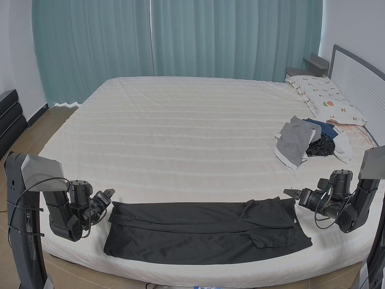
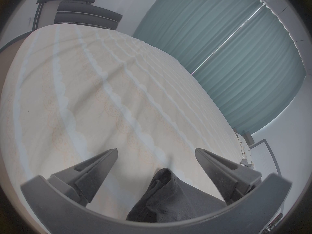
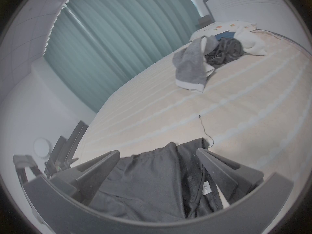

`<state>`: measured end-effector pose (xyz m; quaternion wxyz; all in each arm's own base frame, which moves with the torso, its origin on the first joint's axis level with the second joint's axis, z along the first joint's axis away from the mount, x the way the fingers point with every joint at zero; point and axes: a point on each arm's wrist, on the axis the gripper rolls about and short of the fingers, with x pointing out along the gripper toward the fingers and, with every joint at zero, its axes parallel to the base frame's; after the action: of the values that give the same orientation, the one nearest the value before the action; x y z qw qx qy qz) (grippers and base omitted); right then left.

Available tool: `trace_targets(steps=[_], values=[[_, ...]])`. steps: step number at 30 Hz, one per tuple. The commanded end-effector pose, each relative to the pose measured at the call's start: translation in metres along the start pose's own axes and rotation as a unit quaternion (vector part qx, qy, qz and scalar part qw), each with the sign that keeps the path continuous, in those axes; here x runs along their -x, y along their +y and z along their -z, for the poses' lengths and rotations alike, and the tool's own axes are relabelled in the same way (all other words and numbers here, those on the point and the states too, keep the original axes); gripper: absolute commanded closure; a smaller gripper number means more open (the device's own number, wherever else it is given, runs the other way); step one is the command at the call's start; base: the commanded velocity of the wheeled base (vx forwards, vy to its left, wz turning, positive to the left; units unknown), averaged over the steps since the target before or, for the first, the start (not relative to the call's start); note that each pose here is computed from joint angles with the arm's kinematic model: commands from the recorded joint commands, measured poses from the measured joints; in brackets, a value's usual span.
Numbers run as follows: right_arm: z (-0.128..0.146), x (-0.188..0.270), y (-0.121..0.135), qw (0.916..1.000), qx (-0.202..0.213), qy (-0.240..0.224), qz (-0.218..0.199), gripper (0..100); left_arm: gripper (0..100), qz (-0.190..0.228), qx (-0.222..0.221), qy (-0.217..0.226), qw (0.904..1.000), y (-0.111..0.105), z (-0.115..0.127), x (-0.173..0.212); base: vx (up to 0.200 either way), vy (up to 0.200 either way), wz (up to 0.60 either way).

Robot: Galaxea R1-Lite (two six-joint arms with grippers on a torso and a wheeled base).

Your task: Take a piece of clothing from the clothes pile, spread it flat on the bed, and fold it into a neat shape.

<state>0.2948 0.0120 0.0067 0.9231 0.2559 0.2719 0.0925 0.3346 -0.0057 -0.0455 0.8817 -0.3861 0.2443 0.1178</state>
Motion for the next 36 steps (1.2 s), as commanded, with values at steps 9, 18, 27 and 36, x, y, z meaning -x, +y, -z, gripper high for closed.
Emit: trace_targets(steps=[9,18,27,36], values=[[0.036,0.036,0.064,0.984,-0.127,0.121,0.03,0,0,-0.008,0.008,-0.01,0.9999,0.007,-0.007,-0.003,0.0,0.0,0.0],[0.059,0.008,0.046,0.9734,-0.147,0.15,0.092,0,0,-0.011,0.005,-0.007,0.9999,0.009,-0.006,-0.004,0.0,0.0,0.0],[0.062,0.0,0.042,0.9726,-0.144,0.129,0.13,0,0,-0.01,0.004,-0.007,0.9999,0.009,-0.005,-0.004,0.0,0.0,0.0],[0.056,-0.009,0.044,0.9675,-0.188,0.105,0.131,0,0,-0.01,0.004,-0.007,0.9999,0.009,-0.005,-0.004,0.0,0.0,0.0]])
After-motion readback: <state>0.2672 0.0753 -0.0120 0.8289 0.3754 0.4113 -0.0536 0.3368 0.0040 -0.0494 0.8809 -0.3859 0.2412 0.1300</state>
